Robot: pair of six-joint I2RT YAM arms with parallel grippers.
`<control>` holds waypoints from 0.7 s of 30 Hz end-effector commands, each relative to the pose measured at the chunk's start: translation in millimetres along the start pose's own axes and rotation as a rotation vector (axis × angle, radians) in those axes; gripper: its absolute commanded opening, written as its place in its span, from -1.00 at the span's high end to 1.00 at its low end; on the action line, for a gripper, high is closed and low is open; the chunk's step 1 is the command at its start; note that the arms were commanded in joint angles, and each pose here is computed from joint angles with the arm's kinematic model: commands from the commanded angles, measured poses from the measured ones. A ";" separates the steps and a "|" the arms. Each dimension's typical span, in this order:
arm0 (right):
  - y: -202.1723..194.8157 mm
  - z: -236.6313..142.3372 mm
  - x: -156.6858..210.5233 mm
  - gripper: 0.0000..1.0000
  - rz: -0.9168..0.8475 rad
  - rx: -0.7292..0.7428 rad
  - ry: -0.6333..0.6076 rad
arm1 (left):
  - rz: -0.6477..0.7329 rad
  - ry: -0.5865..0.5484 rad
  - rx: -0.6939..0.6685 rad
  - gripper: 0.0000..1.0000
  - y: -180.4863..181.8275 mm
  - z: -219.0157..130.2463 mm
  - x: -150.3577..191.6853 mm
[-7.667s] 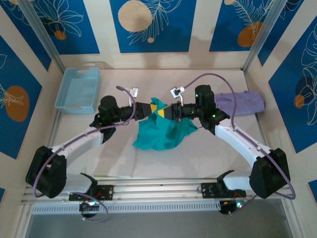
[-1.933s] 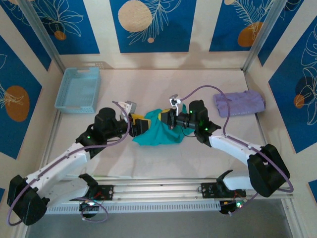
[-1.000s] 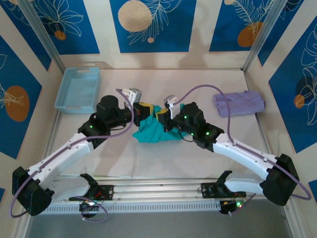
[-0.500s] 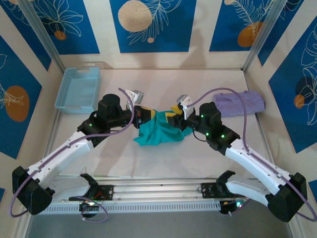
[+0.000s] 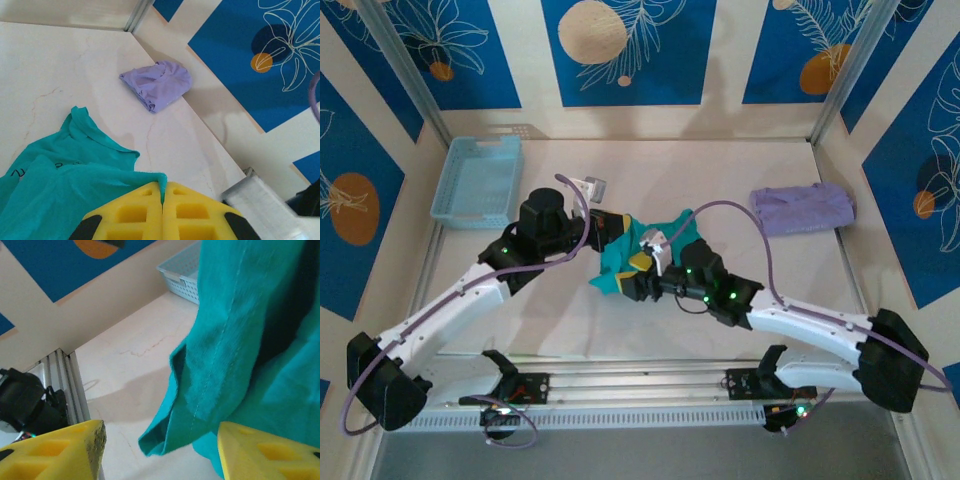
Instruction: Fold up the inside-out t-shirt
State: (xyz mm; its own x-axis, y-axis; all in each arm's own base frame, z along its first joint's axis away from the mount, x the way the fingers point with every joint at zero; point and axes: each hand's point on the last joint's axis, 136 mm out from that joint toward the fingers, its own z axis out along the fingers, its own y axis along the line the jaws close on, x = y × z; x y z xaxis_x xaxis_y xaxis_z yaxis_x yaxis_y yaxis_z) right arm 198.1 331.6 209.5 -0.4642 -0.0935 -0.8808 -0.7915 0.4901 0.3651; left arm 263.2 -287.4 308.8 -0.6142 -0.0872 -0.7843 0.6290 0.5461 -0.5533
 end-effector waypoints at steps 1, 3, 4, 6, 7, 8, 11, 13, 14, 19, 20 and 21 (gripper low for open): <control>-3.1 12.6 -23.1 -0.27 0.103 0.074 -0.098 | 0.002 -0.072 0.022 1.00 -10.4 -2.5 -22.3; -10.8 19.8 -16.9 -0.16 0.131 0.145 -0.076 | 0.000 -0.078 0.018 1.00 -9.3 -2.7 -23.1; -13.1 22.2 -13.0 -0.04 0.131 0.171 -0.063 | -0.001 -0.082 0.013 1.00 -8.5 -3.1 -23.6; -16.9 23.5 -6.1 0.36 0.121 0.239 -0.058 | -0.004 -0.094 -0.001 1.00 -6.4 -3.9 -25.1; -16.5 24.0 -2.9 0.52 0.110 0.251 -0.057 | -0.005 -0.100 -0.011 1.00 -4.6 -4.4 -26.4; -13.9 24.1 -0.2 0.69 0.101 0.254 -0.058 | -0.004 -0.109 -0.023 1.00 -2.5 -5.1 -28.1; -9.0 24.0 9.0 1.00 0.080 0.252 -0.065 | -0.004 -0.129 -0.072 1.00 7.2 -6.6 -31.5; -5.1 26.9 16.4 1.00 0.073 0.221 -0.043 | -0.009 -0.145 -0.103 1.00 14.7 -8.2 -33.8; -2.3 28.6 20.1 1.00 0.068 0.200 -0.030 | -0.012 -0.154 -0.120 1.00 19.3 -9.0 -35.3; 9.8 33.3 35.0 0.60 0.027 0.104 0.040 | -0.029 -0.184 -0.163 1.00 38.3 -15.3 -40.7; 9.8 30.1 33.5 0.45 0.018 0.093 0.045 | -0.024 -0.184 -0.161 1.00 40.1 -16.4 -40.2; 8.9 26.8 30.7 0.34 0.009 0.086 0.045 | -0.013 -0.182 -0.152 1.00 40.1 -17.5 -38.7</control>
State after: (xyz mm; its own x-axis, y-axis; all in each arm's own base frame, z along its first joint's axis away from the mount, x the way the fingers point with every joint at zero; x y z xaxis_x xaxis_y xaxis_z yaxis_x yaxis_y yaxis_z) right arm 193.8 358.1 173.0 -0.5159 -0.0917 -0.8518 -0.7021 0.6149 0.3591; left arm 299.6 -257.4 309.3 -0.5702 -0.1995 -0.7969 0.5202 0.6631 -0.5382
